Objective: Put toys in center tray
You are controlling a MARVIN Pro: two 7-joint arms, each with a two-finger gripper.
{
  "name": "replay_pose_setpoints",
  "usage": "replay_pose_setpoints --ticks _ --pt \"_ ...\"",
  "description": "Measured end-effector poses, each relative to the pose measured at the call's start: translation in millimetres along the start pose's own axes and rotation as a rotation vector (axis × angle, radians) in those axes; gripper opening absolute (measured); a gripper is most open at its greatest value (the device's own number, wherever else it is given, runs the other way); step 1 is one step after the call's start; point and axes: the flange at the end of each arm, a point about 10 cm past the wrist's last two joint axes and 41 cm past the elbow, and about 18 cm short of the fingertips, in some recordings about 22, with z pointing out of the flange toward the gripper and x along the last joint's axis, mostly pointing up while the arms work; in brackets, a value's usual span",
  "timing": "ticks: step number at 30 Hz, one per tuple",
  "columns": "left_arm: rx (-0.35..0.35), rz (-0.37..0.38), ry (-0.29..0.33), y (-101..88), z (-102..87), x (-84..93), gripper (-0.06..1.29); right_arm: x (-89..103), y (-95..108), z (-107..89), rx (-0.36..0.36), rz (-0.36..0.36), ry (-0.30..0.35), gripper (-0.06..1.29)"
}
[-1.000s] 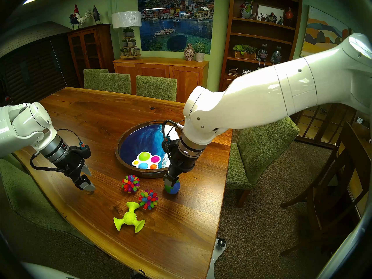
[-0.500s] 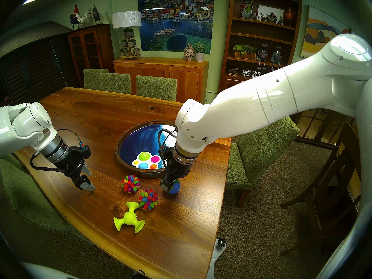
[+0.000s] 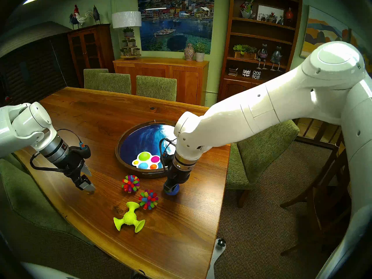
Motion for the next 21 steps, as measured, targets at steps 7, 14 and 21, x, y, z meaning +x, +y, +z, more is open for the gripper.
replay_pose_setpoints --ticks 7,14,21 --pt "0.000 0.000 0.000 0.0 0.1 -0.1 1.23 0.4 -1.7 -1.7 -0.004 -0.008 -0.004 0.14" --pt "-0.001 0.000 0.000 0.0 0.2 -0.2 1.23 -1.4 -2.2 -20.4 -0.025 -0.018 -0.015 0.08" --pt "-0.001 0.000 0.000 -0.1 0.6 -0.4 1.23 22.2 13.5 -60.7 -0.093 -0.015 0.047 0.08"
